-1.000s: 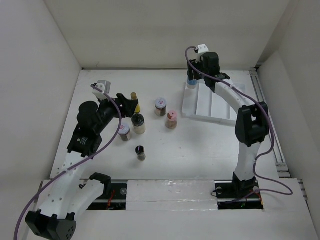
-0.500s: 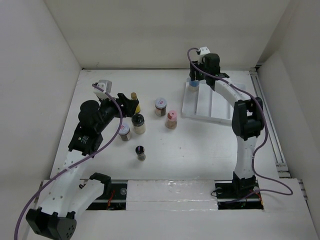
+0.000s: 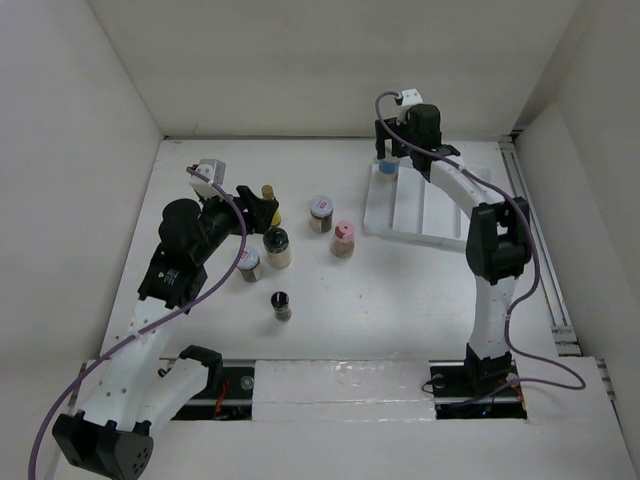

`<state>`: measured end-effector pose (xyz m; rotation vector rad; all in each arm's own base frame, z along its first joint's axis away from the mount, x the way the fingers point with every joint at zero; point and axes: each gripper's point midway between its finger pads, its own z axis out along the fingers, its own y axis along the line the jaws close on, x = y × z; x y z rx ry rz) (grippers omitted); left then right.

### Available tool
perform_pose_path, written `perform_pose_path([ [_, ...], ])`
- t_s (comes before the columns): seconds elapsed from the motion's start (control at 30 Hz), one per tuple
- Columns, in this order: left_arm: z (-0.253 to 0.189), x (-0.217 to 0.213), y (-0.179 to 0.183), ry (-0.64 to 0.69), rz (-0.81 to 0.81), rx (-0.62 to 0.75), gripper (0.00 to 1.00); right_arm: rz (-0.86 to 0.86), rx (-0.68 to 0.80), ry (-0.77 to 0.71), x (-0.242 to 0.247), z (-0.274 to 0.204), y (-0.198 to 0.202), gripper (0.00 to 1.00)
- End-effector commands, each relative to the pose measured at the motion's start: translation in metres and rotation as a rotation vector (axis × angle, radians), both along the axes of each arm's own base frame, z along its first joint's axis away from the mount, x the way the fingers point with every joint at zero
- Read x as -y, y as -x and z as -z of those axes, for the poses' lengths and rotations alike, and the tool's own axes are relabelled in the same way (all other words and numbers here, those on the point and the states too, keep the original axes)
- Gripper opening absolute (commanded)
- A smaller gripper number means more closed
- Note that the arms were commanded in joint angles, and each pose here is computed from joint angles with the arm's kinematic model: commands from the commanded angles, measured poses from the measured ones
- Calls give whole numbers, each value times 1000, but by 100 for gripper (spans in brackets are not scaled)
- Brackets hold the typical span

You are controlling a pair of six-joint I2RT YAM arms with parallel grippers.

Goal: Organize the condiment bottles

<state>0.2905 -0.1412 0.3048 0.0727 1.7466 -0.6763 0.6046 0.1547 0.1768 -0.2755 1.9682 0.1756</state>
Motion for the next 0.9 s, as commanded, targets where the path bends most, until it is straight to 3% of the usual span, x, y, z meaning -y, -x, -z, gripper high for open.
perform_pose_path([
  [0.0,-14,3,0,17,16,49,71,24,176,-24,0,-92,20,100],
  [0.1,-14,2,-1,16,7,50,71,-55,232,-44,-29,-121,54,100],
  [0.23,-15,-4,-1,13,-27,51,71,-200,163,-72,-85,-85,112,94],
  [0.47,-15,-4,-1,13,-27,51,71,-451,-40,-69,-167,-30,178,98],
  [0.87,-16,-4,3,17,-18,61,71,-490,-183,-15,-201,29,167,100],
])
